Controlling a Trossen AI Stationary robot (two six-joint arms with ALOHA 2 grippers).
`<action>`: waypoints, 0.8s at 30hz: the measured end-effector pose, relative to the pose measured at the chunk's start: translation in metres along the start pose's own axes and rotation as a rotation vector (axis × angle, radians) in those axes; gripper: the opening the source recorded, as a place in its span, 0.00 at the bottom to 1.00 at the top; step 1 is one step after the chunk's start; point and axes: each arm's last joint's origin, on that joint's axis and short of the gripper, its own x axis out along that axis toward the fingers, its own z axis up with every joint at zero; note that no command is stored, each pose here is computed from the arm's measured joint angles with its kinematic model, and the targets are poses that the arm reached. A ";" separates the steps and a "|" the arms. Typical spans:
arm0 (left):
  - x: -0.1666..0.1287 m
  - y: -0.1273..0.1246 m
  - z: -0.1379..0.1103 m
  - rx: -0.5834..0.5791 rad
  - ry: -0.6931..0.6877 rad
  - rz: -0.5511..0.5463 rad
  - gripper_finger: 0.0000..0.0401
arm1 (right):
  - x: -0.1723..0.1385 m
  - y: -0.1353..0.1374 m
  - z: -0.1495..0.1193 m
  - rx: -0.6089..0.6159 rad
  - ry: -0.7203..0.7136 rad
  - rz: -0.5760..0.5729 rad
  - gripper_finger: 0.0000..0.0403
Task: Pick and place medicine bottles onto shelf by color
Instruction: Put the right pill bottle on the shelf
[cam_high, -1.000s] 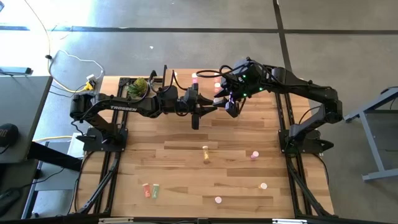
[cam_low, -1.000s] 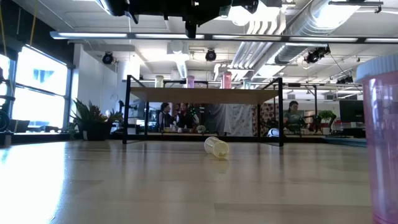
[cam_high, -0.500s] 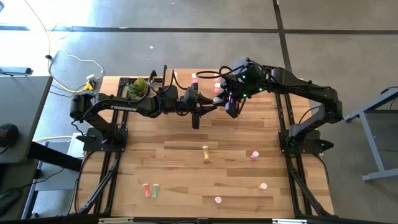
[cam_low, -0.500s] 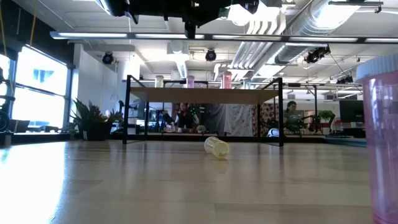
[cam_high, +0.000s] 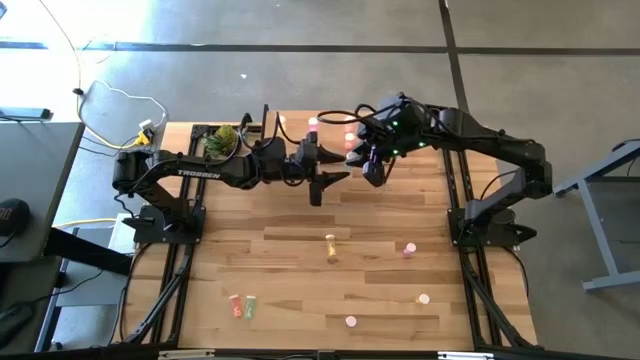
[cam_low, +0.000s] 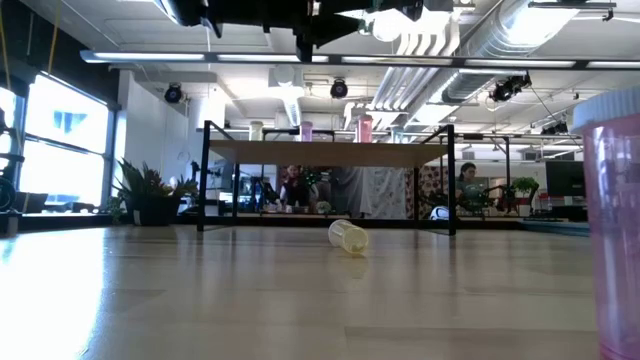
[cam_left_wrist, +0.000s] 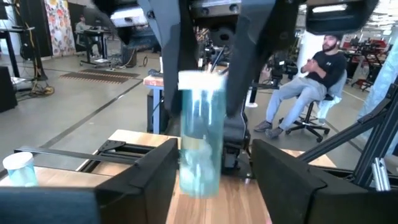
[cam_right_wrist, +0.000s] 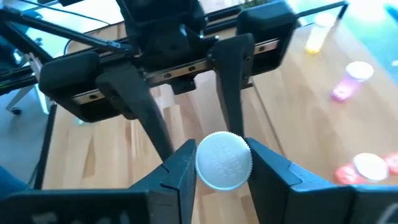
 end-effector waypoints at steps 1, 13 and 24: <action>-0.001 0.000 0.001 0.000 0.001 0.001 0.51 | -0.004 0.000 0.000 -0.001 -0.011 -0.011 0.27; -0.015 0.020 0.017 0.002 -0.018 0.069 0.54 | -0.077 -0.001 -0.008 -0.061 -0.164 -0.391 0.27; -0.018 0.035 0.014 -0.002 0.027 0.115 0.54 | -0.067 -0.032 -0.050 0.073 -0.125 -0.551 0.27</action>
